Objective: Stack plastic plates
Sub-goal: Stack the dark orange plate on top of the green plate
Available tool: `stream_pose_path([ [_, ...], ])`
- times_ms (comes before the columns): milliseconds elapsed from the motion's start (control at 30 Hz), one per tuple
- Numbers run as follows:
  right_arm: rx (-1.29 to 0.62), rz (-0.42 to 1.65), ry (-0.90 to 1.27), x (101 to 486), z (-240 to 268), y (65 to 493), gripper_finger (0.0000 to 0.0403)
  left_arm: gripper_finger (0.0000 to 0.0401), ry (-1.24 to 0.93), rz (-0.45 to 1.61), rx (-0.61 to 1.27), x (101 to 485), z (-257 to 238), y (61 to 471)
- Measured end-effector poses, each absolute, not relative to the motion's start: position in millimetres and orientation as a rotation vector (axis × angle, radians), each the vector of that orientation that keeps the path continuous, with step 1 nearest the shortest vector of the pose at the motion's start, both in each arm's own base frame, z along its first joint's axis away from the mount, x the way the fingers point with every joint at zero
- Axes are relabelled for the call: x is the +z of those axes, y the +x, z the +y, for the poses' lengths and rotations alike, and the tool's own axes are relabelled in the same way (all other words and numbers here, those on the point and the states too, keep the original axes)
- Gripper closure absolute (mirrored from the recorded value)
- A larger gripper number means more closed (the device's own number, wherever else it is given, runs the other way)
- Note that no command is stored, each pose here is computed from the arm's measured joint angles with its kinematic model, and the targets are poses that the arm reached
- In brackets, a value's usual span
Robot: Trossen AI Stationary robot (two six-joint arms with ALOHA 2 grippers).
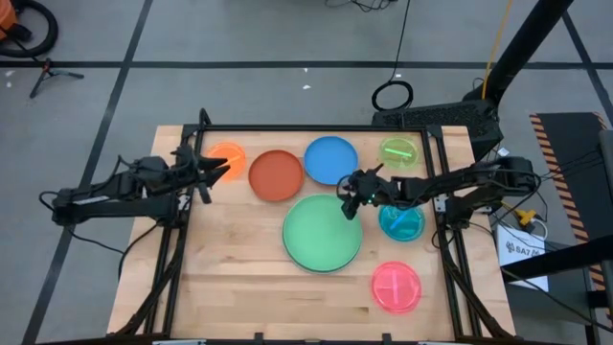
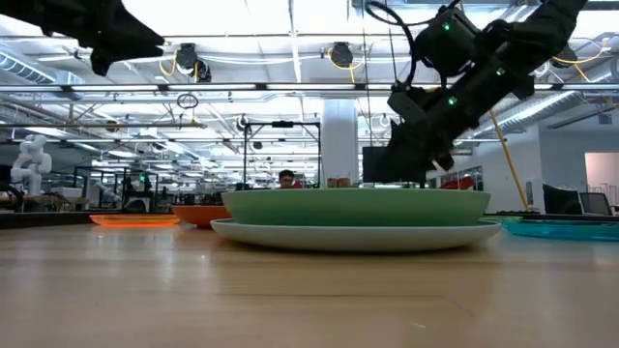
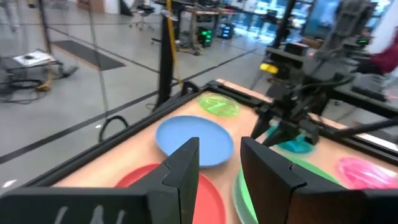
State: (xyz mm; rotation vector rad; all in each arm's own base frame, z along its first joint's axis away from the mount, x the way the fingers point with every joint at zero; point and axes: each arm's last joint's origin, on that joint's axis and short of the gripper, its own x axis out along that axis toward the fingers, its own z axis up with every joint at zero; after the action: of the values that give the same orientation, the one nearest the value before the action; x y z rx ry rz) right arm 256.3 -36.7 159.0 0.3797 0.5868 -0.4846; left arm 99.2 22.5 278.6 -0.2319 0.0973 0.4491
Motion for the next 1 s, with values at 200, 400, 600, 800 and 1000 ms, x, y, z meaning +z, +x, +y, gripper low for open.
stream_pose_path([
  [200, -0.475, 0.489, 0.208, 198.2, -56.5, 257.4, 0.0245, 0.0277, -0.229, 0.077, 0.489, 279.4, 29.9, 133.6],
  [400, -0.443, 0.385, 0.057, 235.0, -58.6, 251.4, 0.0247, 0.0277, -0.254, 0.214, 0.469, 270.6, 37.2, 166.9],
  [600, -0.434, 0.284, -0.012, 266.9, -57.2, 242.4, 0.0248, 0.0277, -0.238, 0.523, 0.566, 271.3, 55.5, 187.7],
  [800, -0.437, 0.268, -0.086, 275.3, -59.8, 239.7, 0.0248, 0.0277, -0.192, 0.761, 0.527, 264.0, 78.8, 200.6],
  [1000, -0.415, 0.411, -0.153, 250.0, -61.6, 248.1, 0.0248, 0.0277, -0.221, 0.838, 0.373, 248.5, 97.8, 208.8],
])
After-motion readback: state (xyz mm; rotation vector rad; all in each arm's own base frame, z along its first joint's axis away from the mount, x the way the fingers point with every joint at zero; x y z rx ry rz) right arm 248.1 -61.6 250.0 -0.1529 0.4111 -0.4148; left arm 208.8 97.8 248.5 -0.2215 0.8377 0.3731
